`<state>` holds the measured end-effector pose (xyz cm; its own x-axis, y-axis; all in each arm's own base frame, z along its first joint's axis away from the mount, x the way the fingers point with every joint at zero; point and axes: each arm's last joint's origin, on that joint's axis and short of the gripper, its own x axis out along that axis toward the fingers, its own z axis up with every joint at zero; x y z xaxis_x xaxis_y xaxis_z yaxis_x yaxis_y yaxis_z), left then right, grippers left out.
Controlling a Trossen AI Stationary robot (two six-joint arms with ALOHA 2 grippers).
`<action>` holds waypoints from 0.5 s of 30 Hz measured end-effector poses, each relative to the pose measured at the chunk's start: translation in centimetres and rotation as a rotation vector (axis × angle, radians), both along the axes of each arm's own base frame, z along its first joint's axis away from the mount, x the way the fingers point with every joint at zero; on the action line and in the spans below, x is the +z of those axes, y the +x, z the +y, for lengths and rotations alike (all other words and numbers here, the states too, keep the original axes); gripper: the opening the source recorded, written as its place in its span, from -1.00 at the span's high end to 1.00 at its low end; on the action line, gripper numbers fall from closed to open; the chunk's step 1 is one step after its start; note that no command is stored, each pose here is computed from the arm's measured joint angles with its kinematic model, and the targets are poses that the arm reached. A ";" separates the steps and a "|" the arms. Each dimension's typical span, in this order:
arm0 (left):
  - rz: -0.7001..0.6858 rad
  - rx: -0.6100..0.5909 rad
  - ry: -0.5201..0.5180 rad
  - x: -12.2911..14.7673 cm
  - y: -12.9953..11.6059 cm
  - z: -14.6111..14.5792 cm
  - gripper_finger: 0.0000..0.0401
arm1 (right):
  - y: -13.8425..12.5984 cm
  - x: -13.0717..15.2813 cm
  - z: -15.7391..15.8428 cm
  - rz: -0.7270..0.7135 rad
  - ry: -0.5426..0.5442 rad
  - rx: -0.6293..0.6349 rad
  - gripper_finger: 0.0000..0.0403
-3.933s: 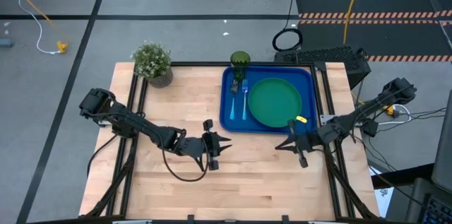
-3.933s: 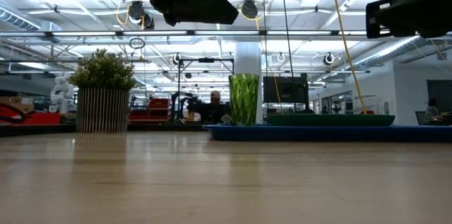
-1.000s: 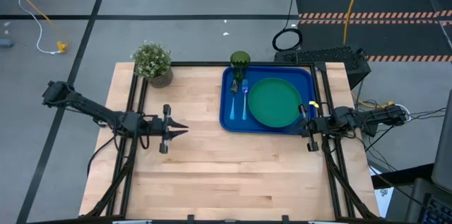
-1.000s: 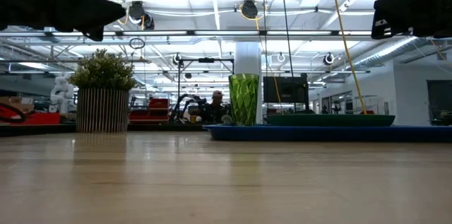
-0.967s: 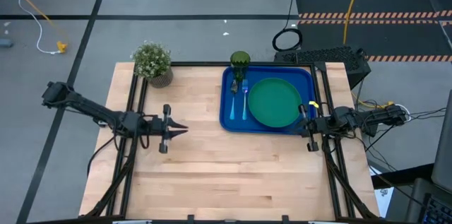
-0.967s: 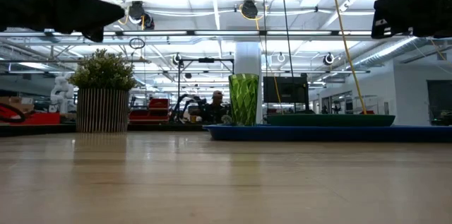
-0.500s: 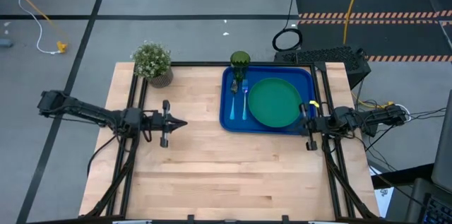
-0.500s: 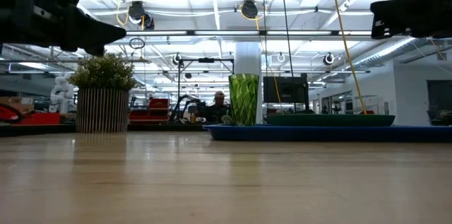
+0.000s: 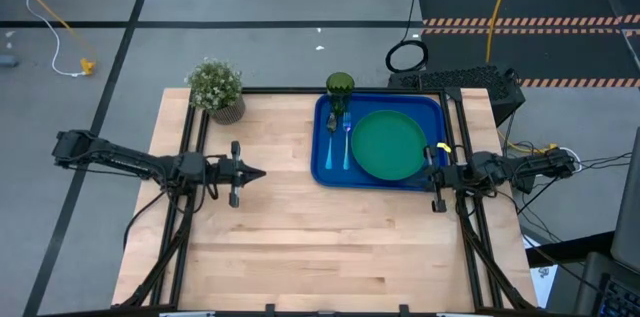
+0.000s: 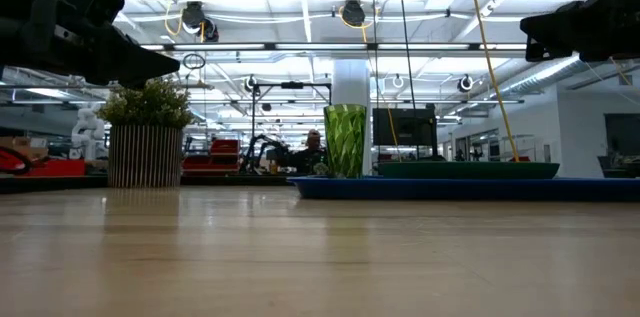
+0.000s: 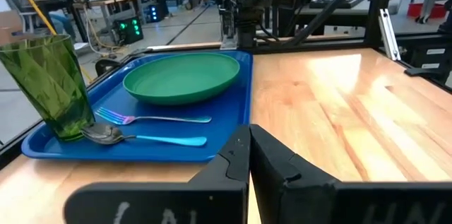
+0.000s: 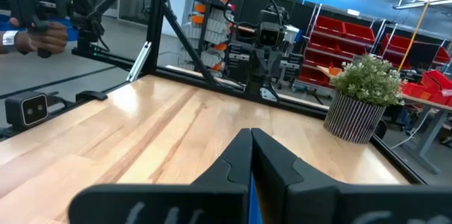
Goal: Pick and place plate/cup/fork/spoon on tray
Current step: Return to Home Position
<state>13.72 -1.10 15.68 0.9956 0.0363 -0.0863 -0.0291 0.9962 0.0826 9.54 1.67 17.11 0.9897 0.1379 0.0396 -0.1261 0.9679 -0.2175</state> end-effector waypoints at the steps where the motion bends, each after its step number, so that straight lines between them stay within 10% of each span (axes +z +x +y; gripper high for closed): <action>1: 0.001 0.000 0.000 0.0 0.0 0.0 0.98 | 0.0 0.0 0.0 0.000 0.000 0.000 1.00; 15: 0.000 0.002 -0.034 0.0 0.0 0.0 0.95 | 0.1 -0.3 -0.2 0.025 -0.008 0.009 1.00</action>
<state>13.72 -1.13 15.68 0.9956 0.0352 -0.0872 -0.0311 0.9983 0.0485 9.59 1.44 16.85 0.9891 0.1468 0.0134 -0.1402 0.9650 -0.2218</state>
